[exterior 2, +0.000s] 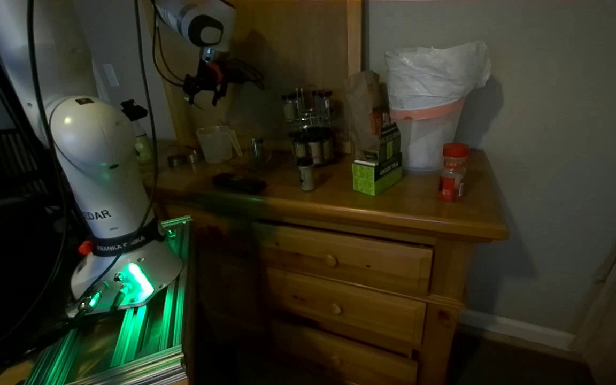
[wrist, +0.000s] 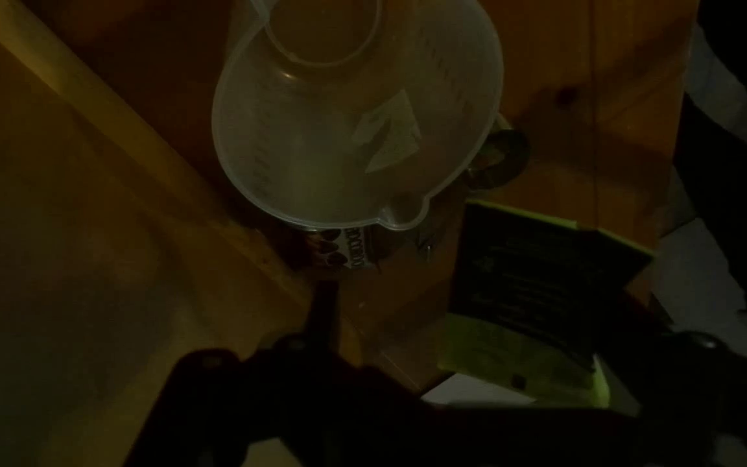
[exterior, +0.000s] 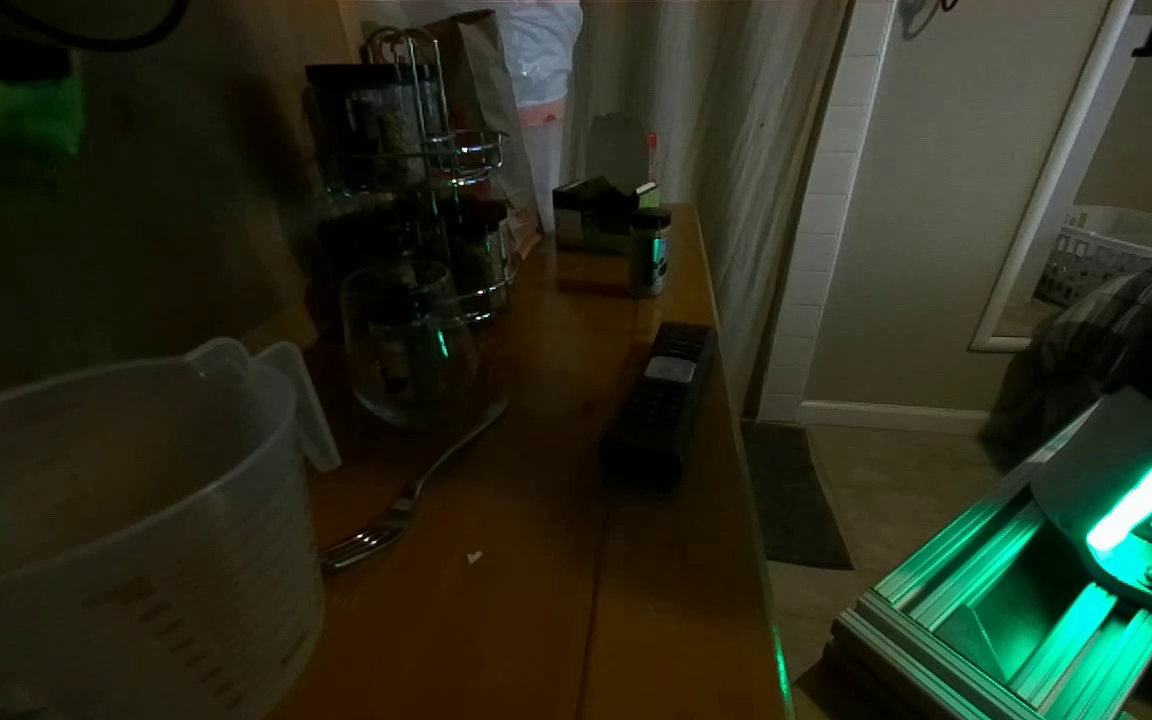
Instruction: Put the green packet in the plastic jar
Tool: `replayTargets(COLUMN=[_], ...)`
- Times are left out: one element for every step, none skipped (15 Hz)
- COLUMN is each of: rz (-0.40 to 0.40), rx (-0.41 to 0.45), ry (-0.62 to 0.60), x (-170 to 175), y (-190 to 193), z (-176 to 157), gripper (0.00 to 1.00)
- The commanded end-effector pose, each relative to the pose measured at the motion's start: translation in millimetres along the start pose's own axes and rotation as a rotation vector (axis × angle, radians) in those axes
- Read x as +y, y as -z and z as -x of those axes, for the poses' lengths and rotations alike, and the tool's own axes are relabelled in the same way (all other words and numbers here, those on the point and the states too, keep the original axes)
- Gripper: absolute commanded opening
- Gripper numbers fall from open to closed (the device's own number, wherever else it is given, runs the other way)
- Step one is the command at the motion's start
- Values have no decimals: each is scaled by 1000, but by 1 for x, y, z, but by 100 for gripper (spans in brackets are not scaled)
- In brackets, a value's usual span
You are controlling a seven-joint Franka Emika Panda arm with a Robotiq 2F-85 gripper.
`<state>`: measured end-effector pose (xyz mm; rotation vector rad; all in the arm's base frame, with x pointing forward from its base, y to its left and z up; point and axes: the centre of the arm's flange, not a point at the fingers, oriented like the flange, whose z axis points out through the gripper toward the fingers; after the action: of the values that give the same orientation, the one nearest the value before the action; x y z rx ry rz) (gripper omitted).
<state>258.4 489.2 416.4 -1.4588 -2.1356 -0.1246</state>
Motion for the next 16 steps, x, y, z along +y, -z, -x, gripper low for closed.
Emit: replayTargets(rz=[-11, -40, -55, -18, -23, -24, -23, -23, -23, -23, -23, -23, -23, -11, 1, 7], rx=[7, 8, 13, 0, 0, -1, -1, -1, -1, -1, -1, -1, -1, 4, 18, 26], ry=[-15, -7, -7, -8, -10, -11, -11, -10, -10, -10, -10, -10, -10, -11, 5, 21], x=[11, 14, 15, 2, 3, 3, 3, 3, 3, 3, 3, 3, 3, 3, -2, -6], y=[-1, -4, -4, -3, -4, -5, -5, -5, -5, -5, -5, -5, -5, -10, -14, -18], z=[-8, -8, -8, 0, 1, 1, 1, 1, 1, 1, 1, 1, 1, 7, 14, 19], gripper=[100, 100, 100, 100, 100, 100, 100, 100, 100, 100, 100, 100, 100, 100, 100, 100])
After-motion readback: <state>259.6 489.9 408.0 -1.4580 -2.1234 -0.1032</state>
